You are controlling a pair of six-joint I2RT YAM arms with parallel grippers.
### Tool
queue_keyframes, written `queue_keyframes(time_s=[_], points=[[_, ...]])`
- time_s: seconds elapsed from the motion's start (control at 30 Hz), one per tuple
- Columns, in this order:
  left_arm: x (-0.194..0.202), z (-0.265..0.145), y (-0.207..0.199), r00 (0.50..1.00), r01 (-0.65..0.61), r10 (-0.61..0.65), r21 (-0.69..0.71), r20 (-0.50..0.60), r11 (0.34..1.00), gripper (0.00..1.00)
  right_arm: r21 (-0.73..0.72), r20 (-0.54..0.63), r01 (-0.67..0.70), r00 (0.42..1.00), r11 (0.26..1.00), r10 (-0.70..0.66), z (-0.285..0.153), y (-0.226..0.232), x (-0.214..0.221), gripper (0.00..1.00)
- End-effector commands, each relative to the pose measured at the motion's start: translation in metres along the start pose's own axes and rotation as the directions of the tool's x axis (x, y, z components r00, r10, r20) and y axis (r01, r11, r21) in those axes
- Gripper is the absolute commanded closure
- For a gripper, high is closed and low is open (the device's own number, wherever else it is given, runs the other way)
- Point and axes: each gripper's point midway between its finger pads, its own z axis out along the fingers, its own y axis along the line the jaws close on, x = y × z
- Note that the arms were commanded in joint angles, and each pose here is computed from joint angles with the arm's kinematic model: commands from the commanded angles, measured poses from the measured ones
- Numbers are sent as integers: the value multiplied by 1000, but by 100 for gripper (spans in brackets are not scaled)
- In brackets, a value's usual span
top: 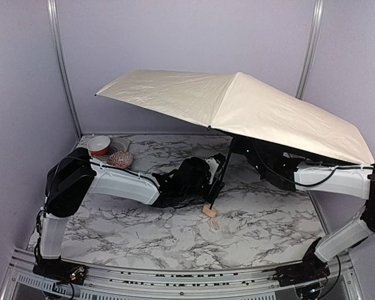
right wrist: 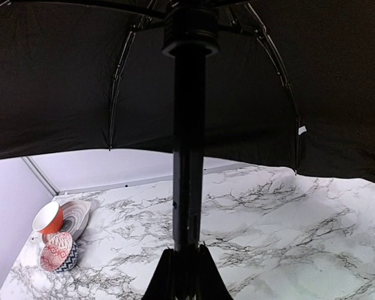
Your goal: Put away the umbrella
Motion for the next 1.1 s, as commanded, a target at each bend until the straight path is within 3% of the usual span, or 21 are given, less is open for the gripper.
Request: queue_keyframes(time_s=[0.0, 0.1, 0.27, 0.37, 0.47, 0.57, 0.67, 0.97, 1.07], points=[[-7, 6, 3, 1000, 13, -13, -14, 29, 1000, 80, -30, 99, -28, 995, 999, 31, -7, 17, -42, 100], [-11, 1, 5, 999, 28, -27, -18, 37, 999, 100, -33, 100, -20, 995, 999, 24, -8, 18, -43, 100], [-28, -18, 5, 992, 90, -93, 35, 82, 995, 100, -93, 116, 24, 993, 995, -13, -16, 26, -49, 98], [-49, -43, 2, 970, 161, -185, 151, 156, 975, 100, -197, 133, 129, 986, 972, -104, -27, 43, -52, 72], [-67, -66, 1, 939, 219, -276, 262, 205, 940, 100, -333, 162, 243, 967, 911, -198, -43, 61, -47, 57], [-75, -79, -7, 935, 203, -281, 325, 216, 924, 100, -444, 202, 334, 941, 832, -270, -63, 73, -40, 40], [-82, -92, -16, 931, 179, -282, 384, 233, 906, 100, -502, 222, 369, 929, 782, -295, -77, 72, -37, 31], [-90, -117, -29, 912, 167, -319, 478, 258, 862, 100, -634, 236, 344, 939, 692, -250, -97, 68, -51, 15], [-86, -126, -40, 908, 161, -338, 538, 247, 827, 100, -689, 248, 322, 947, 650, -206, -103, 81, -61, 3]])
